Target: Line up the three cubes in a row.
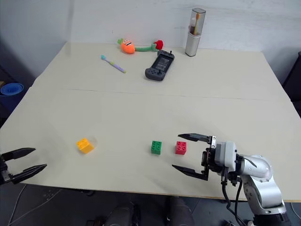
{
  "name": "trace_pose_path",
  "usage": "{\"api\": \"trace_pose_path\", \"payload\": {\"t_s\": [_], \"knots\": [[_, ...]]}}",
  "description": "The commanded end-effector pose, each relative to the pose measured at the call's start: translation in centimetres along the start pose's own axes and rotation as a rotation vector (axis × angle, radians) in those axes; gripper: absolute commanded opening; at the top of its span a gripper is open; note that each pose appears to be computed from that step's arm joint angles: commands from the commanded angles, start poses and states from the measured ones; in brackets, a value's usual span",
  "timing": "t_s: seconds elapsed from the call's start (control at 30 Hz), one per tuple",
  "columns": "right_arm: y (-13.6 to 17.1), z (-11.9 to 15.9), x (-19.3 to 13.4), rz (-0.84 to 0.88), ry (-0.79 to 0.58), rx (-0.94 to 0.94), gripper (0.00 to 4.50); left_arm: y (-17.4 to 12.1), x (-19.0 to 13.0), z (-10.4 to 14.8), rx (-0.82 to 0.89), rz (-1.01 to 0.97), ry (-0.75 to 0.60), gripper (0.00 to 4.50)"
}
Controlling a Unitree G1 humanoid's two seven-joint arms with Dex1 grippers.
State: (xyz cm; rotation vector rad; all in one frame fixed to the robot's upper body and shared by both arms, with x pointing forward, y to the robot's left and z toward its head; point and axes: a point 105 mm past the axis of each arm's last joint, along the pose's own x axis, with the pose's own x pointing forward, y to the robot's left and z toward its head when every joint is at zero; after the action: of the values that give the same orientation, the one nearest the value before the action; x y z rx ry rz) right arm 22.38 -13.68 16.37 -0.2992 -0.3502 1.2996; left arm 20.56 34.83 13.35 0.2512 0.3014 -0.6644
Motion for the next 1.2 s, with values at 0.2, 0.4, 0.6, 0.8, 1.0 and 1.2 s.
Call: {"api": "trace_pose_path", "payload": {"t_s": [0.2, 0.4, 0.6, 0.8, 1.0, 1.2], "knots": [[-0.1, 1.2, 1.3, 0.034, -0.064, -0.04, 4.5, -1.1, 5.8, 0.9, -0.011, -0.071, -0.079, 4.49], [-0.4, 1.3, 1.0, -0.005, -0.052, -0.05, 4.5, -1.7, 8.6, 0.1, -0.03, -0.135, -0.067, 3.28], [-0.3, 1.2, 0.3, -0.038, -0.023, -0.05, 4.5, -2.4, 10.7, 1.7, 0.032, -0.22, -0.113, 1.49], [-0.1, 1.0, -0.6, -0.051, 0.014, -0.036, 4.5, -6.8, 14.8, 6.2, 0.296, -0.535, -0.147, 1.5], [-0.2, 1.0, -0.5, -0.048, 0.022, -0.031, 4.5, -9.1, 18.8, 7.8, 0.448, -0.764, -0.109, 1.5], [-0.2, 1.0, -0.7, -0.069, 0.036, -0.039, 4.5, -9.8, 20.2, 7.4, 0.497, -0.839, -0.084, 1.5]]}}
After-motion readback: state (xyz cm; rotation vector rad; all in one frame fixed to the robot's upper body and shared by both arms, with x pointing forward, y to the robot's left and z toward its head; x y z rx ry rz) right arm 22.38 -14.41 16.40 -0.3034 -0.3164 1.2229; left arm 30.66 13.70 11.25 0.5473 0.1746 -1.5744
